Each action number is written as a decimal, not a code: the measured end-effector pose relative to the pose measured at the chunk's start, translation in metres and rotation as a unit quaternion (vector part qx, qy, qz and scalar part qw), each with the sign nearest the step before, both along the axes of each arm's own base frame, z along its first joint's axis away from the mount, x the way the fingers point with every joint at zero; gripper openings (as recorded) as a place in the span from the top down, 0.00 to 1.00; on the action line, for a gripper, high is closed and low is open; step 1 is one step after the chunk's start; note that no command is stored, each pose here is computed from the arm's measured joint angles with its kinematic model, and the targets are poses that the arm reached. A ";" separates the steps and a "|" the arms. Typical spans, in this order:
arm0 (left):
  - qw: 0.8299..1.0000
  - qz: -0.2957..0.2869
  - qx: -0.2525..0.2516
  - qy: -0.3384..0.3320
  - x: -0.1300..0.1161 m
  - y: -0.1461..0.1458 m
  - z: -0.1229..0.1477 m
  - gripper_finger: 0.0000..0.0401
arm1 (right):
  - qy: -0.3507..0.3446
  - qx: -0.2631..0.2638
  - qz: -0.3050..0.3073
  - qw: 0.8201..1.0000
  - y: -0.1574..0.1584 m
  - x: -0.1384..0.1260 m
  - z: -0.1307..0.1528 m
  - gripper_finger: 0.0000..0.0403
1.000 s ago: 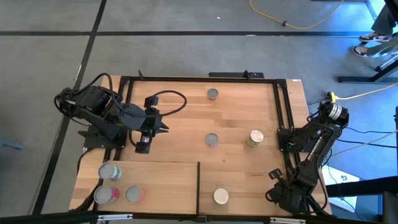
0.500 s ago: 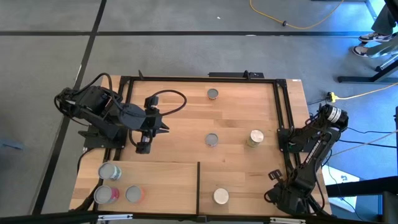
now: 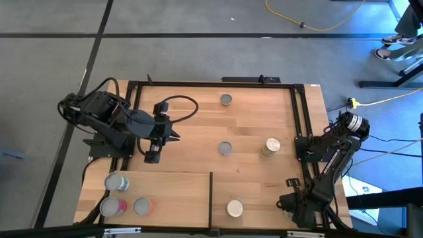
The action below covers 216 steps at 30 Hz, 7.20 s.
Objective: Pick and place cans onto a shelf
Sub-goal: Put the canned spicy black beans on the shelf
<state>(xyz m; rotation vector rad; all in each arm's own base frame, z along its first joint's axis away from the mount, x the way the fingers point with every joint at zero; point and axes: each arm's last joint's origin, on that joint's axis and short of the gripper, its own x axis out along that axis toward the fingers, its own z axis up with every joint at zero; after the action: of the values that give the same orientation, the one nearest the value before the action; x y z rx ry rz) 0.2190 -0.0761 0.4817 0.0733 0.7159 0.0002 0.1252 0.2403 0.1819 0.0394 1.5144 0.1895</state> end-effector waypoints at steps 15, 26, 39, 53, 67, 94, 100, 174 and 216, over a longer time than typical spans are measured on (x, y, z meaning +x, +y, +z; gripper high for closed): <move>1.000 -0.003 0.002 0.005 -0.001 -0.001 -0.001 0.92 | 0.003 -0.008 -0.096 0.995 -0.015 0.046 0.122 0.99; 1.000 -0.019 0.009 0.019 -0.005 -0.007 -0.003 0.92 | -0.082 0.058 -0.199 0.975 -0.080 0.088 0.228 0.99; 0.998 -0.033 0.023 0.051 -0.012 -0.011 -0.007 0.92 | -0.234 0.087 -0.206 0.946 -0.162 0.160 0.242 0.99; 0.998 -0.033 0.025 0.056 -0.013 -0.010 -0.008 0.92 | -0.324 0.014 -0.185 0.928 -0.238 0.251 0.201 0.99; 0.989 -0.065 0.074 0.113 -0.021 -0.006 -0.015 0.92 | -0.364 -0.093 -0.241 0.895 -0.274 0.295 0.167 0.99; 0.989 -0.064 0.074 0.113 -0.021 -0.006 -0.015 0.92 | -0.190 -0.012 -0.231 0.954 -0.292 0.348 0.027 0.99; 0.989 -0.063 0.074 0.113 -0.021 -0.006 -0.015 0.92 | -0.174 -0.014 -0.230 0.957 -0.292 0.348 0.019 0.99; 0.989 -0.064 0.072 0.113 -0.021 -0.007 -0.015 0.92 | -0.134 0.027 -0.268 0.954 -0.291 0.343 0.016 0.91; 0.989 -0.065 0.073 0.113 -0.021 -0.007 -0.015 0.92 | -0.085 0.039 -0.297 0.950 -0.290 0.337 0.027 0.86</move>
<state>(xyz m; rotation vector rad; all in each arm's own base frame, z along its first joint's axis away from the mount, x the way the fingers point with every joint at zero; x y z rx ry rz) 0.1977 -0.0827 0.4669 0.2623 0.9372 -0.0815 0.4620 -0.0501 0.2091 0.5235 1.2622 -0.2268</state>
